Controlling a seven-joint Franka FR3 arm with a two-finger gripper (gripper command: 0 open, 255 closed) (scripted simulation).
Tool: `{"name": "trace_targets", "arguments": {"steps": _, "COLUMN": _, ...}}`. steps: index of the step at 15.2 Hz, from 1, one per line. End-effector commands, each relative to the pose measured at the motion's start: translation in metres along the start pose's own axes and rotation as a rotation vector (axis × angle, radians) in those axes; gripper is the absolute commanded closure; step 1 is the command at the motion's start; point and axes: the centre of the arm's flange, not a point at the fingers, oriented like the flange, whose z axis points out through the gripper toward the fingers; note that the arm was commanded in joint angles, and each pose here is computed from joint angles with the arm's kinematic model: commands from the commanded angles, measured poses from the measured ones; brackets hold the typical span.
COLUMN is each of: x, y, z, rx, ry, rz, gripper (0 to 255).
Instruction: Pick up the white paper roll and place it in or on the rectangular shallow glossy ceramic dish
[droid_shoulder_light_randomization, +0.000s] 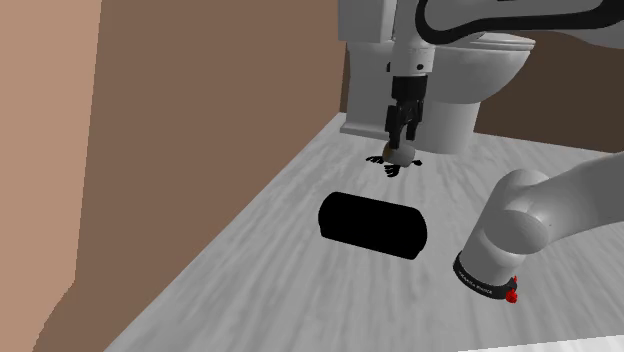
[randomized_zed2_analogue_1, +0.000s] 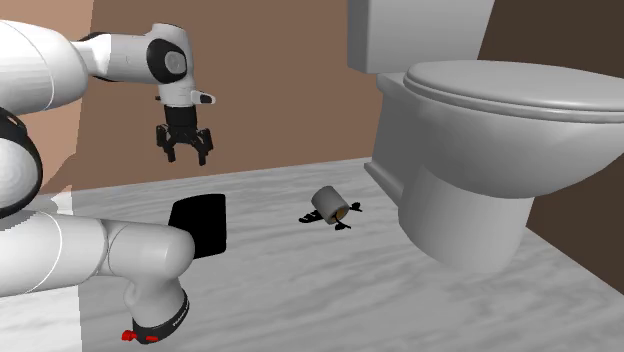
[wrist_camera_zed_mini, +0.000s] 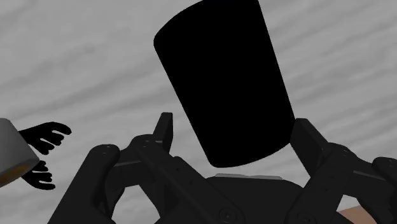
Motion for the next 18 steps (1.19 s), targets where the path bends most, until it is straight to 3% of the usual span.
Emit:
{"name": "trace_targets", "arguments": {"steps": 1, "x": 0.000, "y": 0.000, "z": 0.000, "rx": 0.000, "ry": 0.000, "rz": 0.000, "gripper": 0}}
{"name": "trace_targets", "arguments": {"steps": 18, "x": 0.143, "y": 0.112, "z": 0.099, "rx": -0.397, "ry": -0.194, "rz": -0.054, "gripper": 0}}
